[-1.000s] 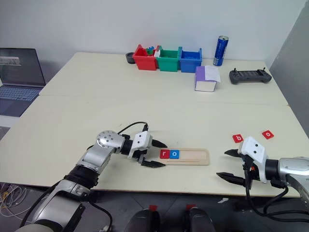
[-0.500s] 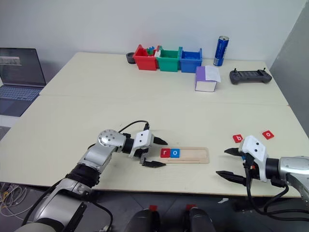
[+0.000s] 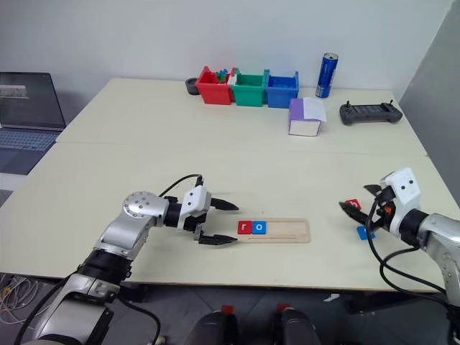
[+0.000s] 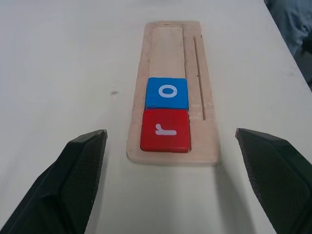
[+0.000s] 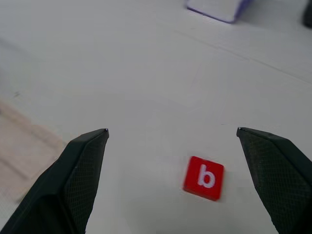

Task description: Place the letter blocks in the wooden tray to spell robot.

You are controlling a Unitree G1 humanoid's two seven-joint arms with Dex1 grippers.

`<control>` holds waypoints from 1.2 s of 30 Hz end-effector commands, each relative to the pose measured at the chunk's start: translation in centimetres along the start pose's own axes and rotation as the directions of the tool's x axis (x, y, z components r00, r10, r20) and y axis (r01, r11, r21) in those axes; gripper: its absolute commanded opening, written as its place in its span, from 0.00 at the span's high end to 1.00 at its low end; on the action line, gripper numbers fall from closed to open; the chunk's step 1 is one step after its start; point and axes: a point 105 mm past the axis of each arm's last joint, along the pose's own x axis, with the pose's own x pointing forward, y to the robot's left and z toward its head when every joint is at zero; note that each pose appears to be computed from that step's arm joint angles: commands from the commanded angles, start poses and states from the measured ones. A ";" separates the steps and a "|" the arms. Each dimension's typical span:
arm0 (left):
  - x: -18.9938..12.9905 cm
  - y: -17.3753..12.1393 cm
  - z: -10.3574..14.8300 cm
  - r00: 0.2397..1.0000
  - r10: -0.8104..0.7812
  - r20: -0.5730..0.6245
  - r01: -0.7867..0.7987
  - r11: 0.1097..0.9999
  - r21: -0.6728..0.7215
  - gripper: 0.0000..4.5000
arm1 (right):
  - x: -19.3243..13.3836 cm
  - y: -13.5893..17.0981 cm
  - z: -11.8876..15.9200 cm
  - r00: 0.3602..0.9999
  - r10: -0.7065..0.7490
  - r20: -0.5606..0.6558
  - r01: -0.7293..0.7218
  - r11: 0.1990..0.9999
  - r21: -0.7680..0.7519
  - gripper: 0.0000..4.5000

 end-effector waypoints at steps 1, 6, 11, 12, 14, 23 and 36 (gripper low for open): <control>-2.8 0.5 2.0 0.996 0.059 0.067 -0.064 0.996 0.069 0.01 | 0.2 -1.3 0.6 0.994 -0.105 0.030 0.104 0.994 0.038 0.00; -6.8 0.7 3.8 0.989 0.097 0.110 -0.108 0.989 0.105 0.01 | 1.7 -1.0 -1.3 0.989 -0.148 -0.014 0.149 0.984 0.099 0.00; -8.8 -0.4 4.3 0.996 0.068 0.064 -0.074 0.991 0.107 0.01 | 2.7 -0.4 -3.1 0.987 -0.151 -0.048 0.156 0.980 0.126 0.00; -8.9 -0.9 4.1 0.997 0.054 0.054 -0.059 0.993 0.100 0.01 | 2.9 -0.3 -3.5 0.986 -0.159 -0.059 0.165 0.978 0.128 0.00; -9.0 -1.6 3.9 0.997 0.041 0.068 -0.047 0.995 0.091 0.01 | 3.2 -0.6 -4.1 0.981 -0.180 -0.069 0.188 0.973 0.130 0.00; -9.3 -2.0 3.2 0.996 0.063 0.055 -0.066 0.996 0.054 0.00 | 4.5 0.0 -5.2 0.976 -0.207 -0.071 0.216 0.961 0.170 0.09; -10.6 -0.2 2.4 0.992 0.122 0.011 -0.123 0.991 0.048 0.00 | 2.2 4.7 -1.1 0.967 -0.250 0.038 0.245 0.964 0.101 0.68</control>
